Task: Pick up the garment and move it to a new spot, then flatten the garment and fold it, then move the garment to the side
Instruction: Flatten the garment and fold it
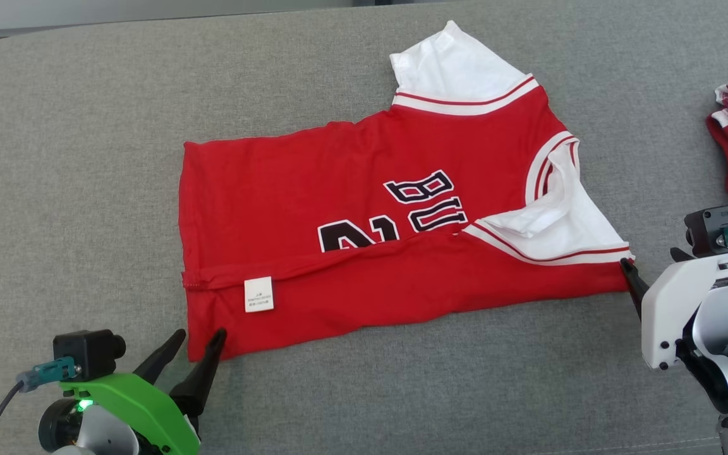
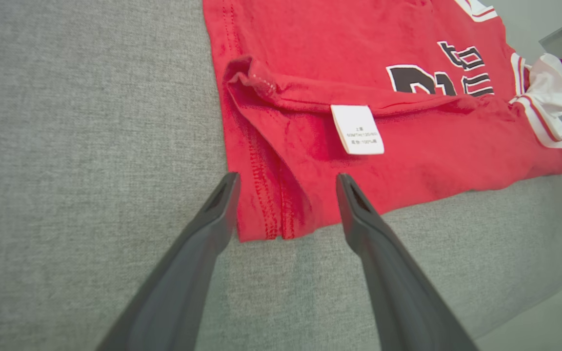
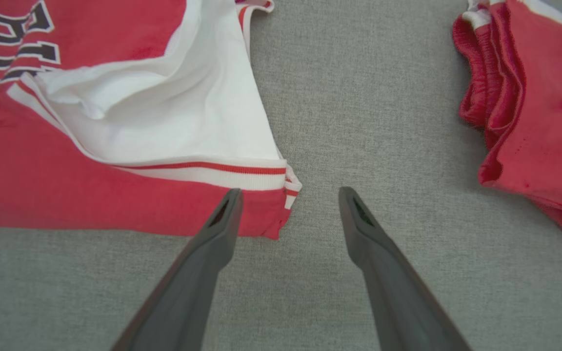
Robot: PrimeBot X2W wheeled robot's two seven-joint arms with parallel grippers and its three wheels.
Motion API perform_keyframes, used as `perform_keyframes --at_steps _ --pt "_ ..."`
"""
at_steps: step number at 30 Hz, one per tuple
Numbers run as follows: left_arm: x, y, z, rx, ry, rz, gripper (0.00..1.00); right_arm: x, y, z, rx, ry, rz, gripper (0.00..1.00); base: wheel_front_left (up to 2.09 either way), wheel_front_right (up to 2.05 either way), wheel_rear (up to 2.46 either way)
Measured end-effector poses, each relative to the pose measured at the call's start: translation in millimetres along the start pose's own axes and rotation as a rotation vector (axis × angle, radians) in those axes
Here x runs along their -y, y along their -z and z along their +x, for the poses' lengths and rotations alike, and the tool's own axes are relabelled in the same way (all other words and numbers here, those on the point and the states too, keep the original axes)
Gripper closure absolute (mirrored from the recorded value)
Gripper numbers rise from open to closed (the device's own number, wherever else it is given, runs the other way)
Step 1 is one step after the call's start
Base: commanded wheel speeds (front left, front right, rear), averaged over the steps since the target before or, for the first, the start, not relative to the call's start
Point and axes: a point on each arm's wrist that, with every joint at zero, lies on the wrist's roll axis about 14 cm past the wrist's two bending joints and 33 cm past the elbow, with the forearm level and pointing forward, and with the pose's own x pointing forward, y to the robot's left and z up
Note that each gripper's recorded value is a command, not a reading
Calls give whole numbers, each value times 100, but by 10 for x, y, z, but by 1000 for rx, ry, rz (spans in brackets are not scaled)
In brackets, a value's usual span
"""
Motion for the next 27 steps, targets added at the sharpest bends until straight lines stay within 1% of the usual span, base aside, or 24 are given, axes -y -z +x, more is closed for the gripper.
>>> perform_keyframes --at_steps 8,15,23,24,25,26,27 --pt "30 76 65 -25 14 -19 0 -15 253 130 -116 -14 12 0 0 0 0" --pt "25 110 112 -46 17 -17 0 2 333 156 -150 -10 16 0 0 0 0" --pt "-43 299 154 -141 11 1 0 -74 521 207 -230 -34 7 0 0 0 0" --pt "-52 322 162 -150 11 -3 9 -99 530 220 -235 -41 17 0 0 0 0" --pt "-56 335 174 -155 14 -5 50 -138 525 236 -234 -55 39 41 0 0 0" --pt "-64 332 184 -155 12 -4 71 -166 506 249 -228 -65 50 66 0 0 0" --pt "-74 332 197 -156 11 -3 100 -193 476 265 -215 -72 61 100 0 0 0"
